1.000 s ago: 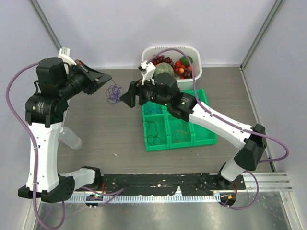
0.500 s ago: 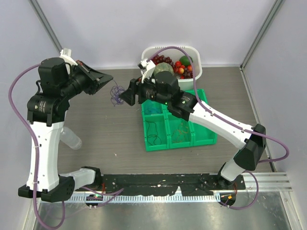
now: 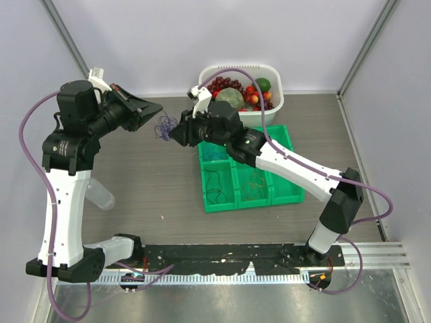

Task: Untangle the cables

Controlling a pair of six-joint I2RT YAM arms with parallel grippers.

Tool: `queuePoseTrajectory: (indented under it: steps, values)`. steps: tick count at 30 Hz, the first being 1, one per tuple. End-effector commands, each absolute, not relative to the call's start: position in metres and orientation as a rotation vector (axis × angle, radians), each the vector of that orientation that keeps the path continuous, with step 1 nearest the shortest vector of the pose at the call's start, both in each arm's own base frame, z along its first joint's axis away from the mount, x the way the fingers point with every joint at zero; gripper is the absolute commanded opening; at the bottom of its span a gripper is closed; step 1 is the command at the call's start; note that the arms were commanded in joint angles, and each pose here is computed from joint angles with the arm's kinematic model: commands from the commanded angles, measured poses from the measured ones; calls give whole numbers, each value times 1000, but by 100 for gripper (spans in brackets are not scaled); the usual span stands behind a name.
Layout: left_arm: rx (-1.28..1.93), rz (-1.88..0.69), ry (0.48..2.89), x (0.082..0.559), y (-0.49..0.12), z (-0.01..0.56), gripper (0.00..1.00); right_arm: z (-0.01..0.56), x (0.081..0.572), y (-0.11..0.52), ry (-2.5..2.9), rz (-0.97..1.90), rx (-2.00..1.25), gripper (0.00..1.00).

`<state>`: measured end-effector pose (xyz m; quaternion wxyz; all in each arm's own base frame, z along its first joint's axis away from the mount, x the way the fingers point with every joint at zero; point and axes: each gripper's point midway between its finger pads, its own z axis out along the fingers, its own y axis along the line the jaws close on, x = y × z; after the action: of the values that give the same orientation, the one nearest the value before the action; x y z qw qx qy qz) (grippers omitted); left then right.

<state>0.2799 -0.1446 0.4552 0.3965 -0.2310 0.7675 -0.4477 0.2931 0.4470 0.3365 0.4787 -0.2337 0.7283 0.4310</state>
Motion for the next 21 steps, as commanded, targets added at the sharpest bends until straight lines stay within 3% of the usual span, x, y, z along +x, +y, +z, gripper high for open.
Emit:
queuePoseTrajectory:
  steps: [1,5,14,21]
  values:
    - [-490,-1195,1843,272,-149,487,0,363,298,449,1711,1083,-517,23]
    - [-464,-1189,1814,269,-147,498,0,354,300,451,1729,1088,-503,1]
    - [-428,-1157,1762,261,-142,515,0,343,302,449,1750,1070,-485,1]
    - [-293,-1028,1503,235,-118,585,0,269,299,451,1894,1052,-495,1]
